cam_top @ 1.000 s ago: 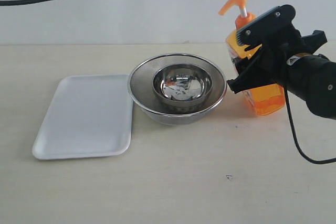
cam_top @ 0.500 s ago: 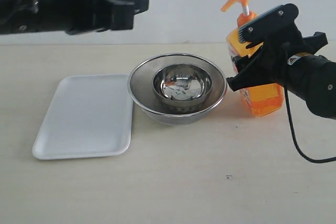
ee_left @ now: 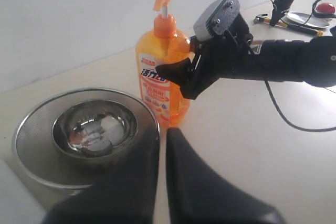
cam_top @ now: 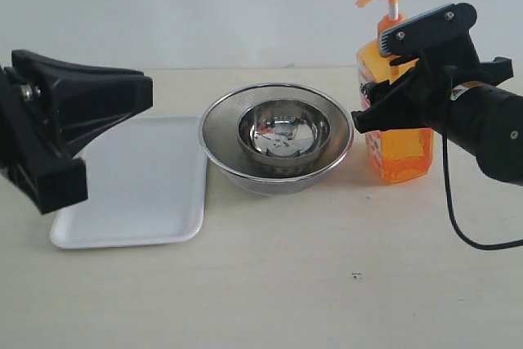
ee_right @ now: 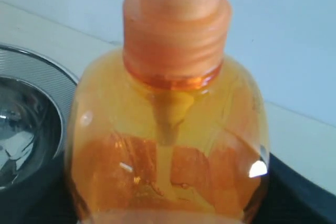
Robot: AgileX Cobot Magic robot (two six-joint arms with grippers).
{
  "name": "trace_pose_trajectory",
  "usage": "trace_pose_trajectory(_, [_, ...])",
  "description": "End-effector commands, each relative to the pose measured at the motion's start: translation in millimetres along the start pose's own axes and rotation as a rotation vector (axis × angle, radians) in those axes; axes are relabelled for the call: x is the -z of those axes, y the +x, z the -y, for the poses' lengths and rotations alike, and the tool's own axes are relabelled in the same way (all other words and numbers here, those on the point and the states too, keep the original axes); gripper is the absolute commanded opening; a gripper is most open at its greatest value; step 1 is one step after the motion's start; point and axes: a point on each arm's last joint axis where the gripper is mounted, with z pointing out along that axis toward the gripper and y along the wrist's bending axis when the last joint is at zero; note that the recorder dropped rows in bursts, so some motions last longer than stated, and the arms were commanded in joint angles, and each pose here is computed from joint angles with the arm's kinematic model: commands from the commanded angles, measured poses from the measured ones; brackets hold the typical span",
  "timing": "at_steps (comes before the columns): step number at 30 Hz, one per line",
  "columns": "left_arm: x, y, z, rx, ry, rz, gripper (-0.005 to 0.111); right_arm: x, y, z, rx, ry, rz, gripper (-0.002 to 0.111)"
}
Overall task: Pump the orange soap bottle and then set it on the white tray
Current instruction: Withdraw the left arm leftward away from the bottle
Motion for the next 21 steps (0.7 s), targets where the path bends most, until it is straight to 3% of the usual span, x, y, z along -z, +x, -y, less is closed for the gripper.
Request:
trace_pose_trajectory(1, [8.6,13.1,0.8,0.013,-0.012,-0.011,0.005,0.2,-2.4,0.7,-0.028,0.004,0.004,0.0])
trace_pose_trajectory(12, [35.1,49.4,7.1,0.049,0.009,-0.018,0.005,0.2,-1.5,0.8,-0.08,0.006,-0.006,0.0])
trace_pose_trajectory(21, [64.8,71.7,12.4,0.062,0.013,0.066,0.005,0.2,-1.5,0.8,-0.084,0.006,-0.006,0.0])
